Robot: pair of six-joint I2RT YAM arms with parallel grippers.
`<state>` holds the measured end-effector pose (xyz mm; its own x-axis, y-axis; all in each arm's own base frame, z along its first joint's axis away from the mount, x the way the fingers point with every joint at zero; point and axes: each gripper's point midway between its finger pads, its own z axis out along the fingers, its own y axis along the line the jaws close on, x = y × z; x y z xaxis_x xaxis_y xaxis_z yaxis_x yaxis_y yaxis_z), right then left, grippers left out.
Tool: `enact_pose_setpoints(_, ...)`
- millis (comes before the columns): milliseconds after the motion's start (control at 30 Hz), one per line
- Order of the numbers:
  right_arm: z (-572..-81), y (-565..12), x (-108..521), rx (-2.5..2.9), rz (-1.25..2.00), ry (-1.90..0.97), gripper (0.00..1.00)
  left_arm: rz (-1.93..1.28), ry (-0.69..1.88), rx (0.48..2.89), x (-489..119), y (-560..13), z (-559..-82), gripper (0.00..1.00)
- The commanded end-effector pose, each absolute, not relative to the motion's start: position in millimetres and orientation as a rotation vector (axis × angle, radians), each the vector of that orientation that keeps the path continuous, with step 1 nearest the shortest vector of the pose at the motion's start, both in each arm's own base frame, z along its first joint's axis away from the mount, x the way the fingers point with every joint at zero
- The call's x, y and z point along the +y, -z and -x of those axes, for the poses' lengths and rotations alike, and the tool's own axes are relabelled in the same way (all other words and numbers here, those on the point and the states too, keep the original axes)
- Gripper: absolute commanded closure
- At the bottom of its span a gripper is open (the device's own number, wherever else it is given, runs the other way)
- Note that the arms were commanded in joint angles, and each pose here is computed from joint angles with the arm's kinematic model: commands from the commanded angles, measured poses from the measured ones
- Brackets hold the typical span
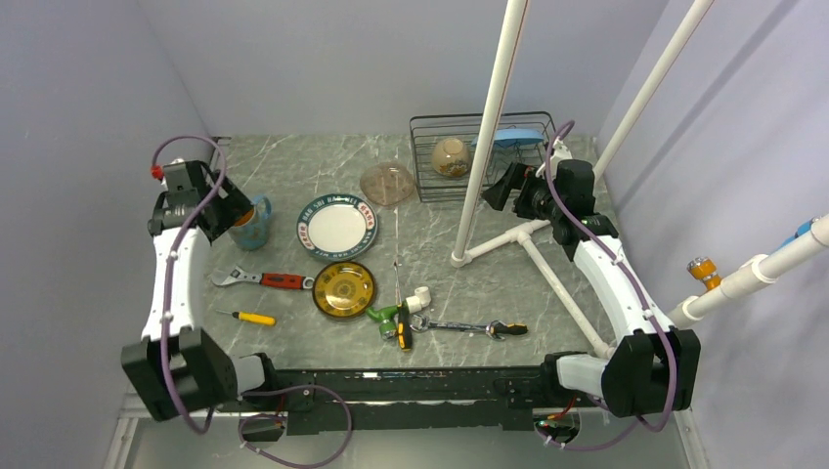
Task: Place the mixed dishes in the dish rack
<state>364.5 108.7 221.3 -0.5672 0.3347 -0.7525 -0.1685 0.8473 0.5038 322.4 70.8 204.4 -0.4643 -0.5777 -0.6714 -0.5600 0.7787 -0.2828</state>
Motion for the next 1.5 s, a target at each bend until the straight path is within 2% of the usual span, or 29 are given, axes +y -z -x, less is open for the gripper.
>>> enact_pose_setpoints(0,-360,-240,116,2.006,-0.088,-0.723,0.00,1.111,0.083,2.080,106,-191,-346,0.02)
enact_pose_setpoints(133,-359,-240,112,2.013,-0.088,-0.693,0.00,1.254,0.070,2.089,130,-164,-350,0.06)
enact_pose_setpoints(433,-365,-236,115,2.031,-0.099,-0.718,0.00,1.275,0.105,2.166,136,-126,-372,0.13)
enact_pose_setpoints(600,-367,-235,113,2.036,-0.111,-0.703,0.00,1.231,0.139,2.199,135,-115,-382,0.26)
enact_pose_setpoints(700,-368,-235,112,2.046,-0.117,-0.698,0.00,1.227,0.149,2.225,132,-106,-382,0.28)
enact_pose_setpoints(1033,-370,-231,114,2.088,-0.140,-0.697,0.00,1.126,0.092,2.281,115,-103,-386,0.45)
enact_pose_setpoints(1367,-366,-233,112,2.125,-0.151,-0.618,0.00,1.094,0.045,2.249,117,-119,-385,0.82)
enact_pose_setpoints(1467,-366,-230,111,2.154,-0.159,-0.580,0.00,1.080,0.040,2.232,117,-127,-384,1.00)
